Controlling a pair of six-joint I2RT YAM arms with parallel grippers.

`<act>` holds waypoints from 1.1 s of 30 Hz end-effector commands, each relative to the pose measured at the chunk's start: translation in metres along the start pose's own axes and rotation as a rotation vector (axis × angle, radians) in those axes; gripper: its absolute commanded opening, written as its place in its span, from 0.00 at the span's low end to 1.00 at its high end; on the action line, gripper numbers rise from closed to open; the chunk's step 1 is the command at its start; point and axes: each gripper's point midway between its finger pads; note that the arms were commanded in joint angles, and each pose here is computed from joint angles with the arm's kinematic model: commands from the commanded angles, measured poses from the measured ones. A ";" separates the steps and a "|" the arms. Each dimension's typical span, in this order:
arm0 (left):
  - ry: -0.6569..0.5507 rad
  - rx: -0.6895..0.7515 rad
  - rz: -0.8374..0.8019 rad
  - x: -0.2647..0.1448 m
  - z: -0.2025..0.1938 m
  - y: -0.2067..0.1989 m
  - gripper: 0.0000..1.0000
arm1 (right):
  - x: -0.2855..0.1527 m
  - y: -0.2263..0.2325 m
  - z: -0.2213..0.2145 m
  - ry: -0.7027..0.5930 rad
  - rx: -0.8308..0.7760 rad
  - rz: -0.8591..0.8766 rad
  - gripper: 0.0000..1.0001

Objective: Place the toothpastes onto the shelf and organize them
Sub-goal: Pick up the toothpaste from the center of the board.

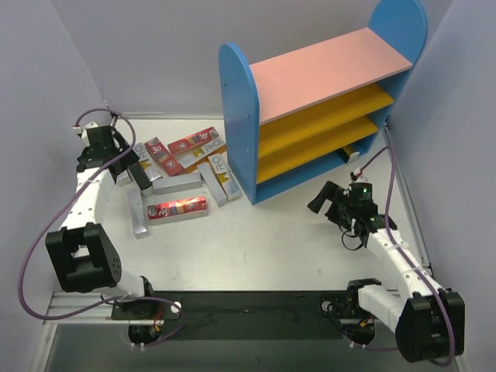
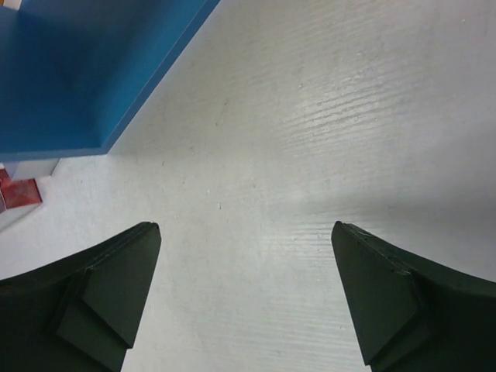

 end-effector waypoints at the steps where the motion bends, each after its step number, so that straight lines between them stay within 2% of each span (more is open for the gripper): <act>1: -0.042 0.050 -0.003 0.029 0.041 -0.002 0.97 | -0.019 0.006 -0.007 -0.036 -0.116 0.082 1.00; 2: -0.061 0.055 0.003 0.033 0.053 -0.002 0.97 | -0.020 0.003 -0.011 -0.033 -0.126 0.084 1.00; 9: -0.011 0.115 0.105 0.094 0.067 0.010 0.97 | -0.034 -0.004 -0.032 -0.011 -0.159 0.123 1.00; 12: 0.021 0.130 0.128 0.115 0.064 0.010 0.97 | -0.038 -0.003 -0.035 0.000 -0.181 0.134 1.00; 13: -0.001 0.125 0.129 0.117 0.076 0.007 0.97 | -0.040 -0.002 -0.035 -0.001 -0.188 0.141 1.00; 17: 0.005 0.144 0.159 0.141 0.082 0.007 0.97 | -0.041 0.000 -0.037 0.023 -0.214 0.146 1.00; 18: 0.030 0.157 0.165 0.154 0.074 0.008 0.97 | -0.042 0.001 -0.036 0.023 -0.224 0.149 1.00; 19: 0.020 0.156 0.163 0.155 0.085 0.006 0.97 | -0.041 0.002 -0.038 0.033 -0.228 0.152 1.00; 25: 0.096 0.171 0.175 0.194 0.069 0.006 0.97 | -0.038 -0.001 -0.042 0.058 -0.242 0.140 1.00; 26: 0.080 0.162 0.171 0.195 0.078 0.004 0.94 | -0.037 -0.002 -0.042 0.061 -0.244 0.137 1.00; 32: 0.162 0.140 0.162 0.223 0.054 0.008 0.86 | -0.033 -0.001 -0.046 0.097 -0.261 0.137 1.00; 33: 0.173 0.133 0.145 0.228 0.051 0.006 0.83 | -0.032 -0.002 -0.047 0.107 -0.262 0.131 1.00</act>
Point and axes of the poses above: each gripper's point midway between its finger pads, its own x axis out along the fingers, its own y axis along the line the jaws close on, z = x × y, and after that the axes turned 10 degrees about x, right-handed
